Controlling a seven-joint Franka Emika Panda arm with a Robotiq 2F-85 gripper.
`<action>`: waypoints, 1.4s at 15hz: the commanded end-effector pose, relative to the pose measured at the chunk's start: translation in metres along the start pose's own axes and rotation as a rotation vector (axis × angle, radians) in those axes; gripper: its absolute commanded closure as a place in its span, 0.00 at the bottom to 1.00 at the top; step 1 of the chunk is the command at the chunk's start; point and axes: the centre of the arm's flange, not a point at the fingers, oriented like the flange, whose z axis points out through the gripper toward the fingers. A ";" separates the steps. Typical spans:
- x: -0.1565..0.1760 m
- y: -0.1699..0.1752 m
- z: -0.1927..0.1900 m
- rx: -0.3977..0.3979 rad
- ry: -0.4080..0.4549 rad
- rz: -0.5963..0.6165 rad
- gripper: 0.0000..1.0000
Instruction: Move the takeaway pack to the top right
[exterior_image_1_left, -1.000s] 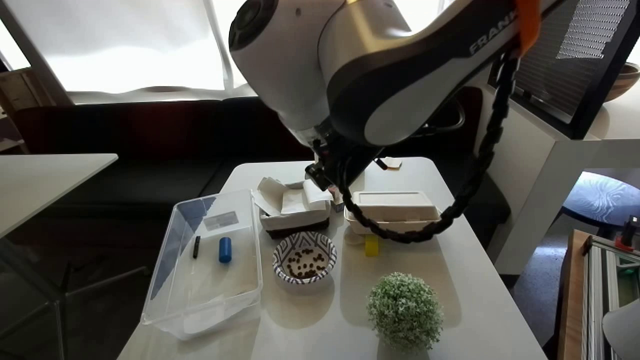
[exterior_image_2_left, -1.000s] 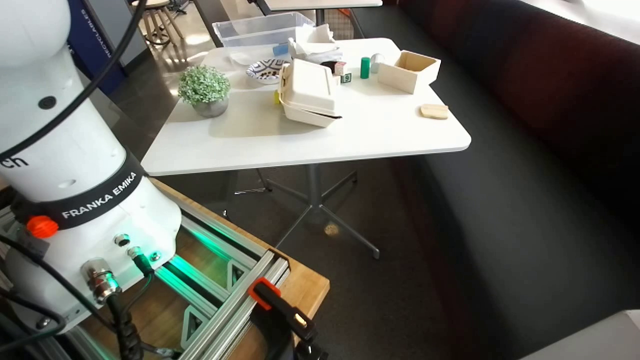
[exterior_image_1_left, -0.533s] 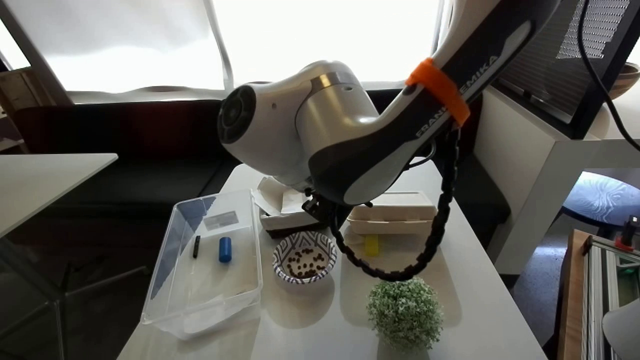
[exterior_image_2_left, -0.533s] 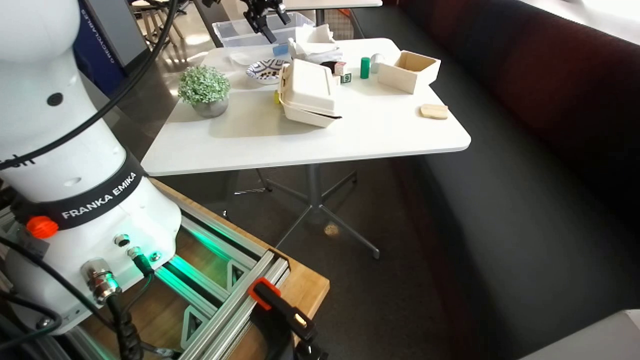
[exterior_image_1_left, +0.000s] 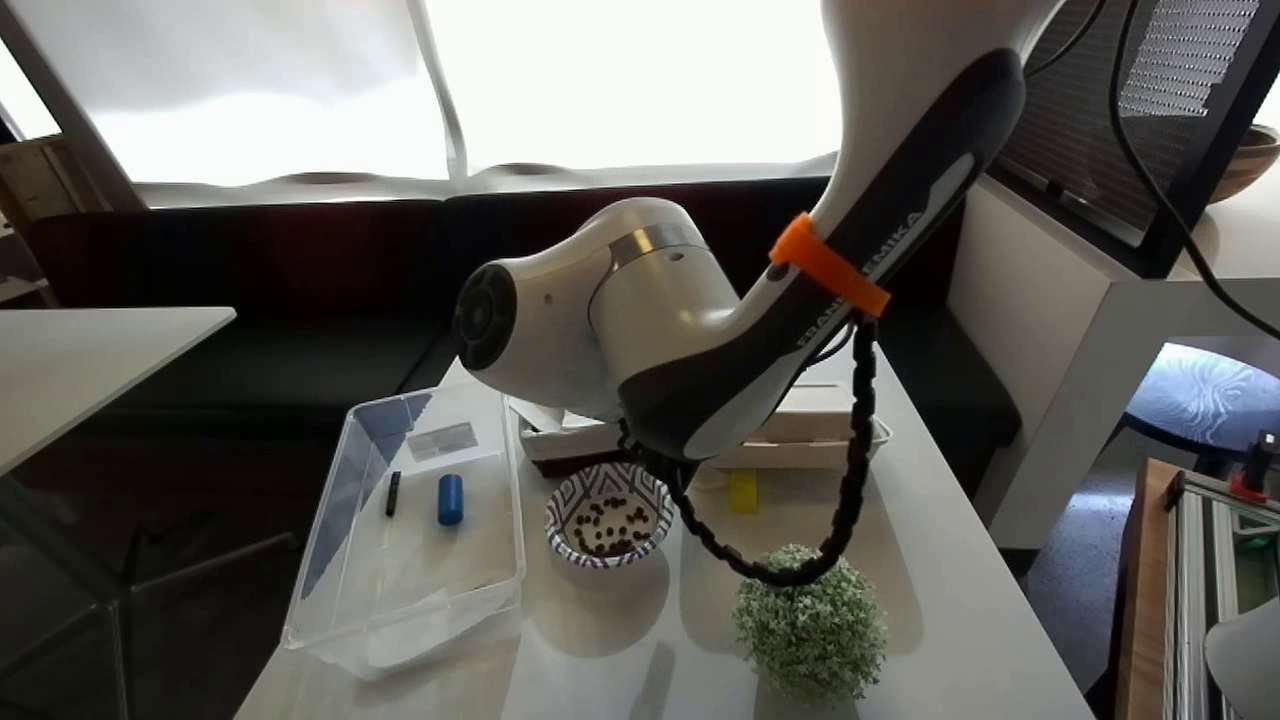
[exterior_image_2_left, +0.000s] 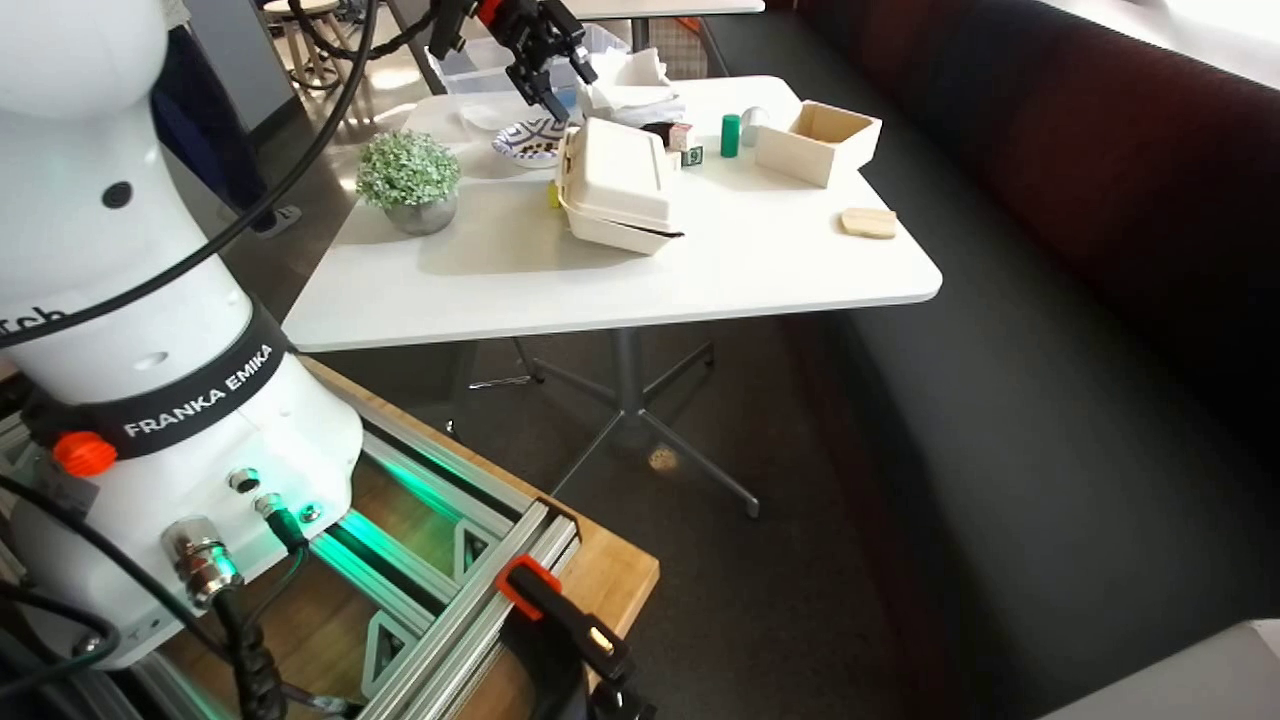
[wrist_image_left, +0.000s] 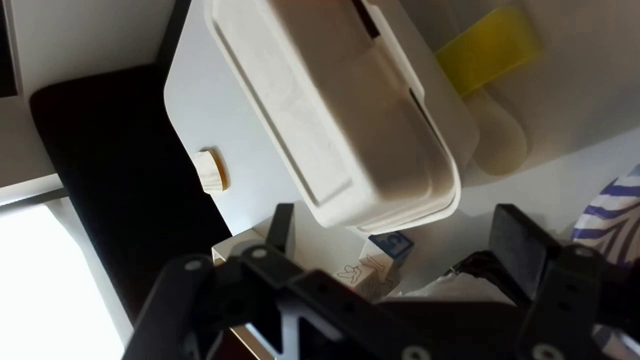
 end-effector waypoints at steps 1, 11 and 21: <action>0.003 -0.014 0.011 -0.050 0.006 -0.024 0.00; -0.007 -0.028 0.033 -0.091 -0.021 -0.062 0.00; -0.012 -0.027 0.042 -0.093 -0.066 -0.056 0.00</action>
